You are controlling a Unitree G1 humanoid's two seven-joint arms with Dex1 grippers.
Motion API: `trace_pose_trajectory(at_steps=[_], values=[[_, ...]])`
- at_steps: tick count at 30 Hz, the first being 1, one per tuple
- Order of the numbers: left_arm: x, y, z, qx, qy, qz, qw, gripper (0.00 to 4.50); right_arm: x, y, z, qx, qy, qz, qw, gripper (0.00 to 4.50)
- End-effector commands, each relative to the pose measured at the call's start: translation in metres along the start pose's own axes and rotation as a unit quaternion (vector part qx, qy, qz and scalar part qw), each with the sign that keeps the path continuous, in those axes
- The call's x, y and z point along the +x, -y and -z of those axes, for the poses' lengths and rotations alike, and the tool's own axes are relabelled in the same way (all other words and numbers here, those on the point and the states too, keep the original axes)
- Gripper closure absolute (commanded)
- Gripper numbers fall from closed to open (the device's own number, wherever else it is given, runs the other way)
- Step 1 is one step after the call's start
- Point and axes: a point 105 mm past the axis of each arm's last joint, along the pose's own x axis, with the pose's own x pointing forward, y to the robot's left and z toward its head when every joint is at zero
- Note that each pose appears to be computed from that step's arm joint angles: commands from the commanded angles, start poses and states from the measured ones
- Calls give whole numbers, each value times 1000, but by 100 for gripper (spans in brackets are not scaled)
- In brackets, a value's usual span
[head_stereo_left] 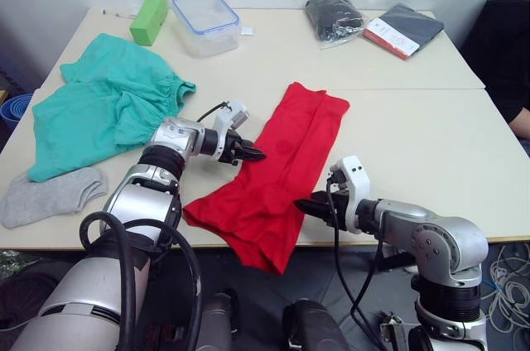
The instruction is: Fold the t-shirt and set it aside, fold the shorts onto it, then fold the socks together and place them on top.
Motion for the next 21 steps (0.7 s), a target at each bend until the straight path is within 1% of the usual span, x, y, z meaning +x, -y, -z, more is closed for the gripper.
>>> trace_pose_trajectory(at_steps=[1, 3, 5, 8, 12, 16, 21], values=[[0, 4, -18, 22, 17, 2, 1000, 382, 8, 0, 21, 16, -42, -6, 999, 308], [1, 4, -19, 21, 19, 2, 1000, 445, 7, 3, 21, 15, -42, -4, 999, 376], [1, 3, -18, 21, 20, 1, 1000, 450, 5, 5, 20, 14, -42, -3, 999, 448], [3, -1, -14, 29, 17, -19, 999, 450, 1, 14, 12, 3, -39, 1, 999, 449], [0, -9, -17, 6, 54, -48, 997, 450, -5, 37, -18, -16, -19, 20, 999, 449], [-8, -15, -16, -5, 76, -64, 995, 450, -7, 57, -41, -43, -19, 34, 998, 449], [-14, -13, -9, -25, 106, -70, 992, 450, -3, 73, -64, -71, -17, 44, 996, 449]])
